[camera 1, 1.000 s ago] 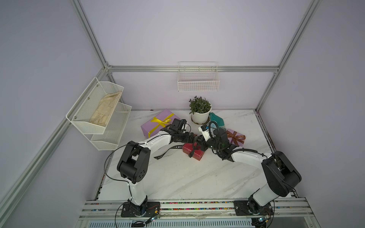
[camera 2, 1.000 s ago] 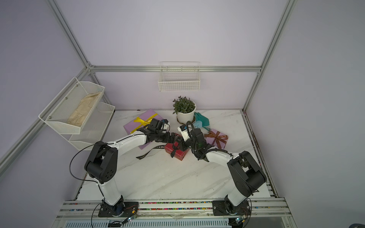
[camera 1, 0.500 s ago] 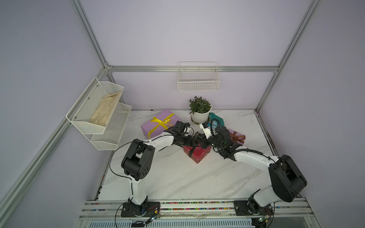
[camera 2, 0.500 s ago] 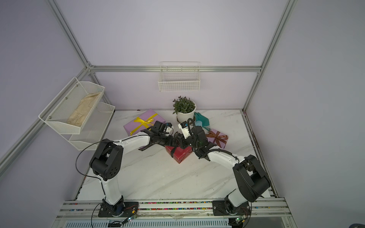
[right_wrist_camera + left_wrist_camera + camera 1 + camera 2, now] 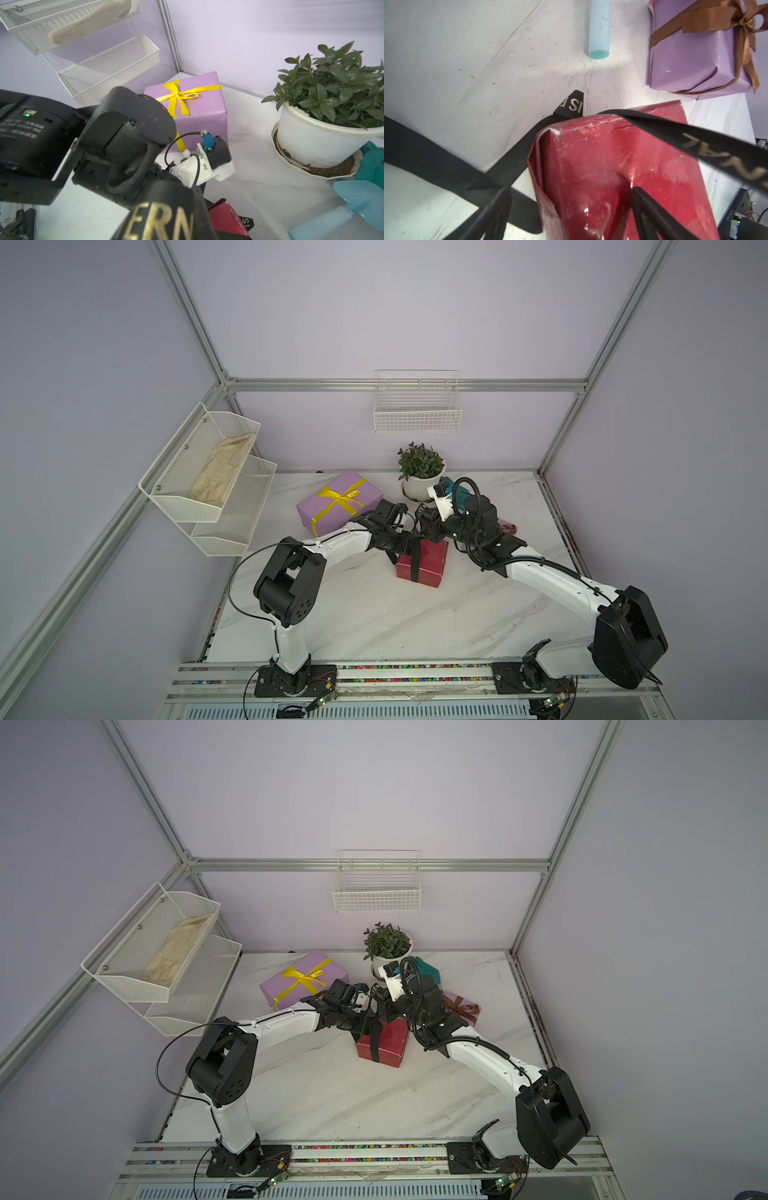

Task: Untie the ribbon bows on the gift boxes
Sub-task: Pull the ribbon from the gift box.

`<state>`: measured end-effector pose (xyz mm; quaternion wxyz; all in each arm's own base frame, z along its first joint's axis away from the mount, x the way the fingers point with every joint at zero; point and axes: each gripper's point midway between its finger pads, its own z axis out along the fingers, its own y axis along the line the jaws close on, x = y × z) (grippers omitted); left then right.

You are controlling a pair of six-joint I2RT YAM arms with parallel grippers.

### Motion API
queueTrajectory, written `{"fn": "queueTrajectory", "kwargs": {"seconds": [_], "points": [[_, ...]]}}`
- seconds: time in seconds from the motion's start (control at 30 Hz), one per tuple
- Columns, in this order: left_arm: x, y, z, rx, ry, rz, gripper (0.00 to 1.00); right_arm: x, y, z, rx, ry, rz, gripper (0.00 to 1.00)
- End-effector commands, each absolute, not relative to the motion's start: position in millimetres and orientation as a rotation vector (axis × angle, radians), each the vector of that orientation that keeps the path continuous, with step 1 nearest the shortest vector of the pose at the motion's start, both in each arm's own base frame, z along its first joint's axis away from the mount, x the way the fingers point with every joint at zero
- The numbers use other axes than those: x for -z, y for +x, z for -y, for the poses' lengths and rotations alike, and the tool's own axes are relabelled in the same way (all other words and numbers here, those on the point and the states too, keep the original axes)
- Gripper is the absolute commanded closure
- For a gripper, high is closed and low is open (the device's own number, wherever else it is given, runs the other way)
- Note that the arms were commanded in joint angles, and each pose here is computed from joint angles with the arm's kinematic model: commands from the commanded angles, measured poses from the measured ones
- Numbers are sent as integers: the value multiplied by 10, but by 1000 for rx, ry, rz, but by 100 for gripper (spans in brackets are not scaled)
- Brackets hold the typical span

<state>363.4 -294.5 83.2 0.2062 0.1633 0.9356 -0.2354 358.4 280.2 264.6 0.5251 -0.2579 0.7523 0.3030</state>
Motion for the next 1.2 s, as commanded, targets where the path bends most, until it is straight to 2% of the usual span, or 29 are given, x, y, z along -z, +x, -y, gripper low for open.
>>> {"fn": "queueTrajectory", "kwargs": {"seconds": [0.0, 0.17, 0.5, 0.93, 1.07, 1.17], "points": [[-824, 3579, 2904, 537, 499, -2629, 10, -2839, 3581, -2825, -721, -639, -1754, 100], [-634, 3417, 2771, 494, 499, -2683, 10, -2838, 3550, -2815, -729, -638, -1754, 100], [-640, 3432, 2736, 470, 487, -2680, 9, -3750, 3408, -2714, -746, -598, -1598, 100], [-555, 3347, 2670, 427, 487, -2700, 9, -4560, 3278, -2581, -729, -561, -1465, 100], [-513, 3299, 2635, 413, 485, -2712, 9, -4584, 3255, -2577, -730, -569, -1469, 100], [-508, 3251, 2643, 414, 486, -2715, 10, -4260, 3286, -2615, -734, -587, -1539, 100]]}}
